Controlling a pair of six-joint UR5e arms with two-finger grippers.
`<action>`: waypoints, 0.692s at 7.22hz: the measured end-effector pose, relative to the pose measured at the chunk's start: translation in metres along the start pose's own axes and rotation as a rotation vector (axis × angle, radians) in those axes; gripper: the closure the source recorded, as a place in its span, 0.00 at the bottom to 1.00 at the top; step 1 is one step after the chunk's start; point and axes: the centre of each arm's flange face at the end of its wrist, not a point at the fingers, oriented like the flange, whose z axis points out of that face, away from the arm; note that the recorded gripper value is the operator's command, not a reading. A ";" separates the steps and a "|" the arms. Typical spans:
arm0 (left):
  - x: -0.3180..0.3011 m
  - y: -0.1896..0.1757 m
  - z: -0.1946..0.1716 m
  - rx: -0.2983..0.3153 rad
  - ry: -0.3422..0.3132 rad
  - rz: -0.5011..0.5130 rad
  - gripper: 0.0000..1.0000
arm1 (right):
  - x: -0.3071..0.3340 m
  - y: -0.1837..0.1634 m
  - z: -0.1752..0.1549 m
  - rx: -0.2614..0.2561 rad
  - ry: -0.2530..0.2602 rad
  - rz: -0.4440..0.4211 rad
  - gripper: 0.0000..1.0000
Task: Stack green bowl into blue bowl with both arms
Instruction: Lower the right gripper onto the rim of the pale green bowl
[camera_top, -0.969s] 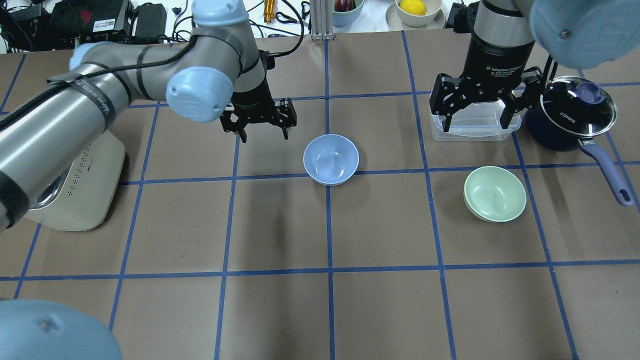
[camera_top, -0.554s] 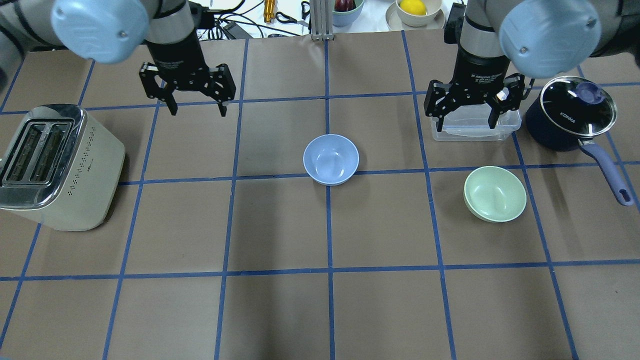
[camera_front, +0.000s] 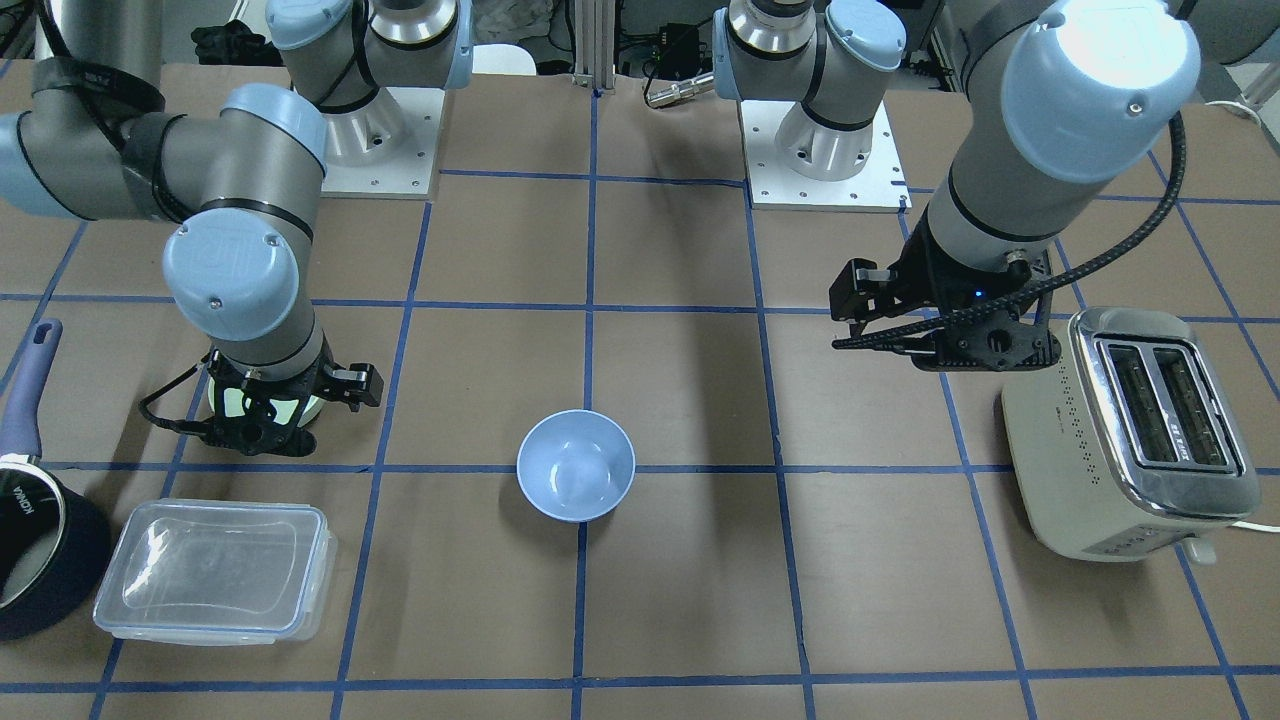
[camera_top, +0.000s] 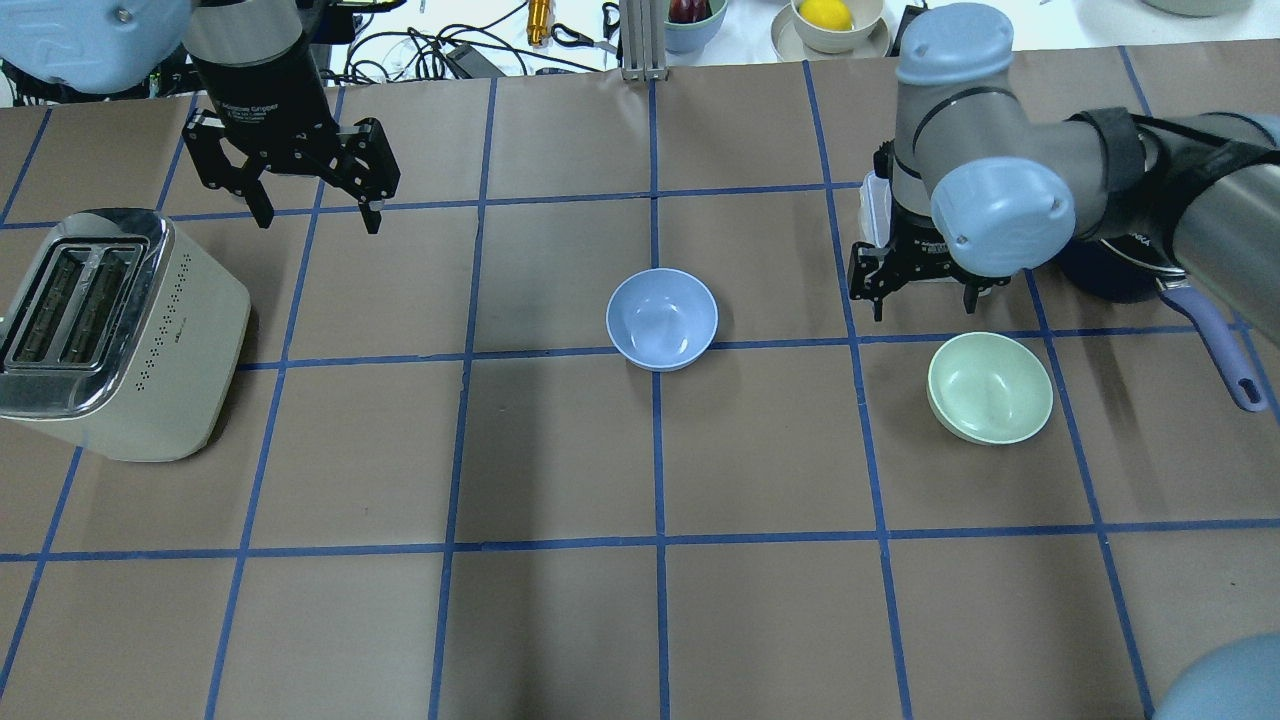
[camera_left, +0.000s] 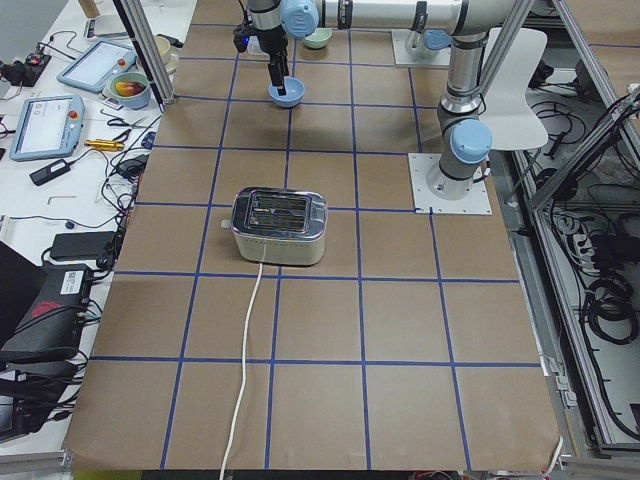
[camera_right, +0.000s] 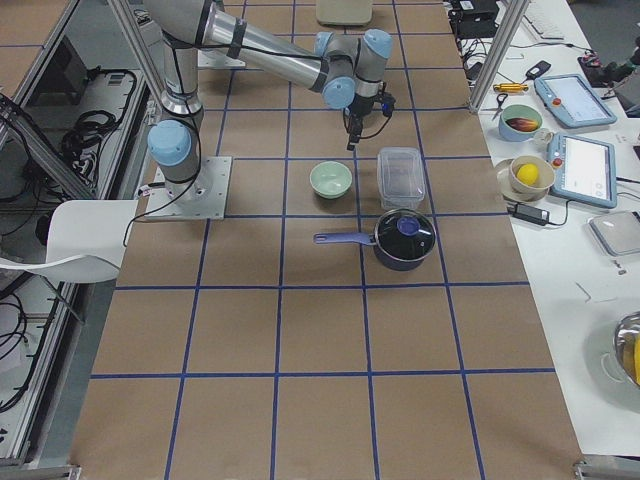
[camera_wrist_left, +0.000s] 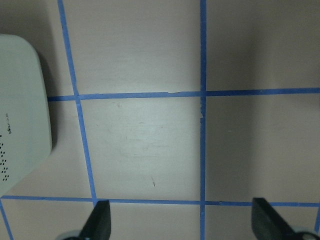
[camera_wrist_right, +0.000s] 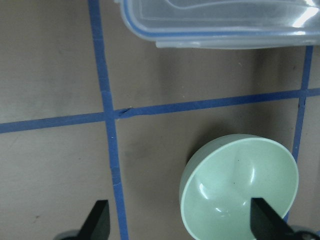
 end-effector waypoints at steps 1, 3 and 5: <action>0.000 0.000 0.001 -0.003 -0.004 0.001 0.00 | 0.001 0.001 0.029 -0.006 0.009 0.015 0.00; 0.002 -0.001 0.004 -0.008 -0.007 0.003 0.00 | 0.003 0.003 0.067 -0.026 0.049 0.026 0.61; 0.003 -0.002 0.005 -0.011 -0.007 0.002 0.00 | 0.006 0.004 0.080 -0.047 0.101 0.021 1.00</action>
